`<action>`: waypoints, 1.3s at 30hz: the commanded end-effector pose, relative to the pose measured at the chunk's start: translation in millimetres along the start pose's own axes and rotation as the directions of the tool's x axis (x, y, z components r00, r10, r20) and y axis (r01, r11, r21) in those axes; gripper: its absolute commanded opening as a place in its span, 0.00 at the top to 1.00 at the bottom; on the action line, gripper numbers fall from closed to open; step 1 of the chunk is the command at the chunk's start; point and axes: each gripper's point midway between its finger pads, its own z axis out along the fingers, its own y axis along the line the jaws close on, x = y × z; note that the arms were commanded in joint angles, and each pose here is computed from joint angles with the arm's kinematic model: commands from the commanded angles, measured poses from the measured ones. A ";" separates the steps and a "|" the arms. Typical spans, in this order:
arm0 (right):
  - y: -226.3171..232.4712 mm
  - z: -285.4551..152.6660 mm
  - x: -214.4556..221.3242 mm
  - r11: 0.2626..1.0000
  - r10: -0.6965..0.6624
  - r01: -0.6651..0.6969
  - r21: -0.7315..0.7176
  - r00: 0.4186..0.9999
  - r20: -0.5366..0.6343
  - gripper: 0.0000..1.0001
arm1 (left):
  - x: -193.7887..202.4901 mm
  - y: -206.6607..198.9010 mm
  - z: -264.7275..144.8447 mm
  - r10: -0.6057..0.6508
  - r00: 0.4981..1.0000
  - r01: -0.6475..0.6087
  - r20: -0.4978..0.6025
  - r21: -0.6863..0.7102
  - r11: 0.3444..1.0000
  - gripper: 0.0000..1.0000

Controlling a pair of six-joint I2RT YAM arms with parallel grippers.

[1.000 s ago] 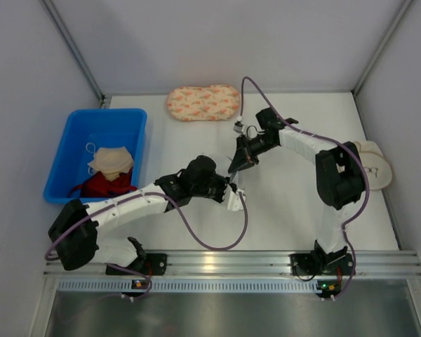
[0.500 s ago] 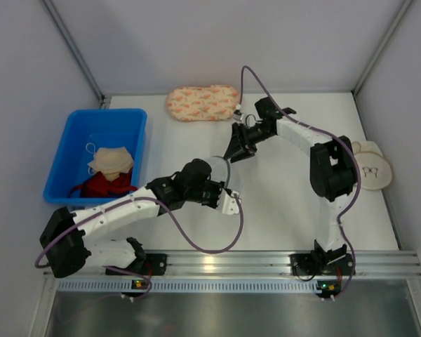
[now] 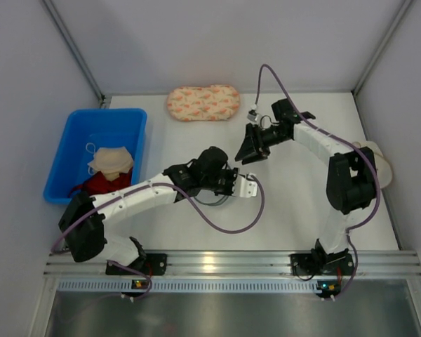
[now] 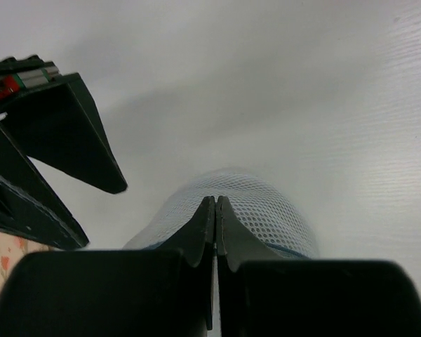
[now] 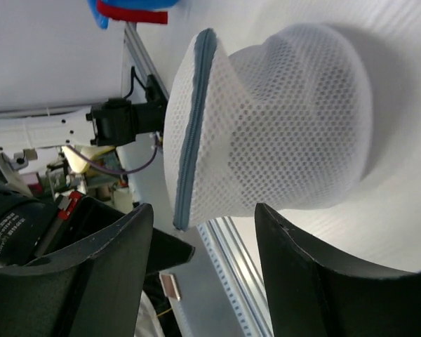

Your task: Place the bra in the laundry bag and zip it closed

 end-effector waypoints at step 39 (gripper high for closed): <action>0.6 0.6 -21.1 0.998 -0.028 0.027 -0.062 0.999 -0.018 0.37 | -19.0 -17.9 6.6 -0.095 0.996 0.094 -0.002 0.109 0.990 1.00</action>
